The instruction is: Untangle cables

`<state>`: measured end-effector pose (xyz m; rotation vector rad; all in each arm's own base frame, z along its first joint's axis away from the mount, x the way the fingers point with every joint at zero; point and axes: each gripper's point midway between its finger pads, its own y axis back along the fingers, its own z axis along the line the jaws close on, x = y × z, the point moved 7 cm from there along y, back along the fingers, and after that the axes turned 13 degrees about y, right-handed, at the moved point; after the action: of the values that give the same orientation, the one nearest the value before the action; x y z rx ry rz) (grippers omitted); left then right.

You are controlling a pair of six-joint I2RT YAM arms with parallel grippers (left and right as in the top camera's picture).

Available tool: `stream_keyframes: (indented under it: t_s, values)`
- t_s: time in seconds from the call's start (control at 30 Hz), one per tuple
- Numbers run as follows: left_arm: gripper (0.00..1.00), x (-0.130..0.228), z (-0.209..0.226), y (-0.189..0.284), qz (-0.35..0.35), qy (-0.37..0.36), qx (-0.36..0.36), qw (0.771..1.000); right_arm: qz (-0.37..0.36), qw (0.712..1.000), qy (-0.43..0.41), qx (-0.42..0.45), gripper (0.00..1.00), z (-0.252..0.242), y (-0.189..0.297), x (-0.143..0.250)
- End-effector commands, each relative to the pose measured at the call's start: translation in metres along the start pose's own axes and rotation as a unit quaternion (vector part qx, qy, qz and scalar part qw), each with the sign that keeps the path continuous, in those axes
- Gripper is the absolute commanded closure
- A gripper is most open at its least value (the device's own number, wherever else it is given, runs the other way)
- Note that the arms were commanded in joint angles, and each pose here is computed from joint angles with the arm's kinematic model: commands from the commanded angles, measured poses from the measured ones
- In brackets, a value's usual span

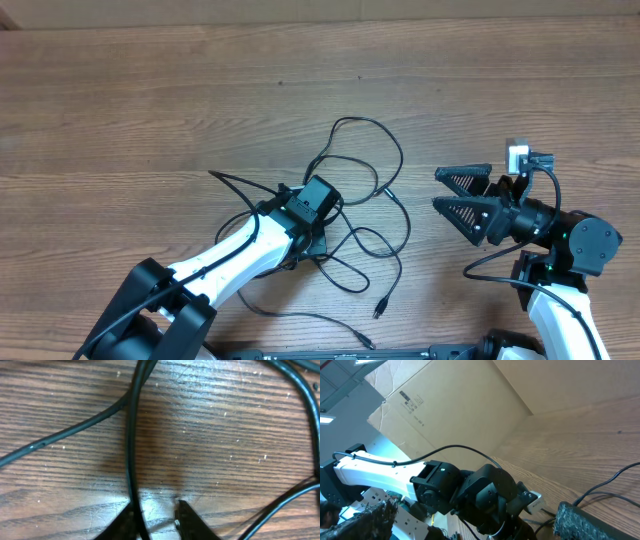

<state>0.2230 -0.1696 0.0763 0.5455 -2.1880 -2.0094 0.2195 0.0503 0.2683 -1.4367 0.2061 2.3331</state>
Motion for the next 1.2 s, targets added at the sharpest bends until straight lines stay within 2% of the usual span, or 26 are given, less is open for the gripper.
stream_keyframes:
  t_s: [0.0,0.03,0.27,0.4,0.53,0.67,0.8,0.83,1.0,1.03,1.17]
  values:
    - [0.89,-0.003,0.002,0.003,-0.012,0.006,0.003,1.000,-0.001,1.000,0.008,0.001,0.00,0.001,0.001,-0.003]
    - [0.95,-0.003,0.002,0.003,-0.013,0.006,0.002,1.000,-0.001,1.000,0.008,0.001,0.00,0.001,0.001,-0.003]
    - [0.95,-0.007,0.000,0.007,-0.027,-0.010,0.001,1.000,-0.001,1.000,0.009,0.001,0.00,0.001,0.001,-0.003]
    - [0.95,-0.017,-0.012,0.034,-0.044,-0.054,0.024,0.997,-0.001,1.000,0.010,0.001,0.00,0.001,0.001,-0.003]
    - [0.96,-0.033,-0.030,0.093,-0.084,-0.116,0.067,0.987,-0.001,1.000,0.010,0.001,0.00,0.001,0.001,-0.003]
    - [0.95,-0.054,-0.040,0.178,-0.174,-0.168,0.110,0.964,0.000,1.000,0.000,0.002,0.00,-0.001,0.001,-0.002]
    - [0.96,-0.070,-0.030,0.281,-0.297,-0.171,0.140,0.929,0.001,1.000,-0.009,0.003,0.00,-0.002,0.001,0.000]
    - [0.96,-0.073,-0.024,0.315,-0.335,-0.170,0.154,0.914,0.002,1.000,-0.009,0.003,0.00,-0.002,0.001,0.000]
    - [0.95,-0.069,0.000,0.400,-0.427,-0.155,0.201,0.868,0.009,1.000,-0.009,-0.004,0.00,-0.001,0.001,0.001]
    - [0.95,-0.067,0.013,0.426,-0.458,-0.134,0.216,0.852,0.013,1.000,-0.008,-0.006,0.00,0.000,0.001,0.002]
    - [0.96,-0.064,0.030,0.456,-0.506,-0.115,0.222,0.826,0.015,1.000,-0.003,-0.010,0.00,0.001,0.001,0.002]
